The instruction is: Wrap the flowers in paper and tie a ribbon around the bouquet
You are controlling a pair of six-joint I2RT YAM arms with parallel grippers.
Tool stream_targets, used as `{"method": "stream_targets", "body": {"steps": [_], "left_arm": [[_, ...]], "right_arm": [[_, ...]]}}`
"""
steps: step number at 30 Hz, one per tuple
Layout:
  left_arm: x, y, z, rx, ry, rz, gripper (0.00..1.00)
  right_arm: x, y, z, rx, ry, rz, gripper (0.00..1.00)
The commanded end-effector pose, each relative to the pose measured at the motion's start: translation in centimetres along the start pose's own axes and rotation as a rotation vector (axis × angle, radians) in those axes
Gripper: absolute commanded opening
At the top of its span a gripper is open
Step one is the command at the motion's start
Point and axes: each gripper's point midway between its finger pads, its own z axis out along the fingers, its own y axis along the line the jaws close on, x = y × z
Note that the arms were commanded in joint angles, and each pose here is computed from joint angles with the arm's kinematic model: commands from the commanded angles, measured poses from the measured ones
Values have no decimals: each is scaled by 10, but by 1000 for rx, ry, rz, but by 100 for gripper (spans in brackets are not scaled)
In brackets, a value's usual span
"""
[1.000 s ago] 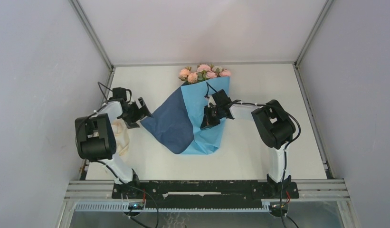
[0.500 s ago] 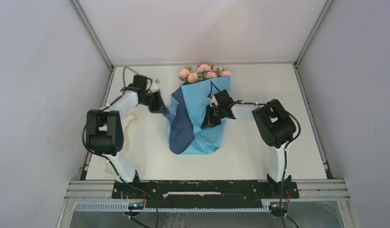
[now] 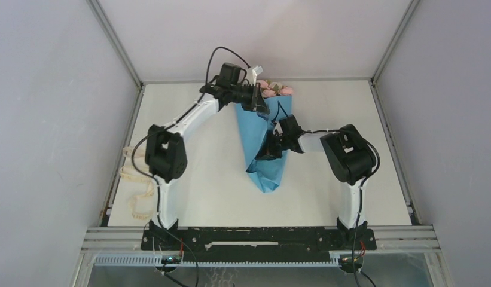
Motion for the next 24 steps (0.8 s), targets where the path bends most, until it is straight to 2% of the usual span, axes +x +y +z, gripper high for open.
{"method": "stream_targets", "body": {"steps": [1, 6, 12, 14, 15, 16, 18, 20, 22, 24], "left_arm": [[11, 56, 35, -86, 14, -79, 0], [25, 90, 52, -166, 18, -85, 0], [60, 118, 74, -224, 102, -106, 0], [70, 120, 76, -226, 123, -123, 0], [71, 121, 75, -229, 123, -124, 0], [70, 120, 74, -229, 122, -120, 0], [61, 111, 69, -222, 106, -103, 0], [44, 91, 62, -196, 74, -60, 0], [28, 65, 57, -157, 45, 3, 0], [17, 36, 55, -111, 30, 50, 0]], "right_arm": [[-22, 24, -26, -30, -154, 13, 9], [-23, 31, -50, -35, -226, 84, 10], [-30, 26, -83, 20, -279, 112, 13], [-35, 2, -104, 112, -317, 98, 19], [-38, -11, -114, 159, -330, 88, 31], [-40, -26, -121, 208, -331, 82, 37], [-39, -51, -128, 283, -300, 64, 58], [-36, -59, -119, 242, -244, 42, 60], [-35, -51, -100, 93, -177, 32, 59], [-34, -47, -85, -5, -131, 55, 52]]}}
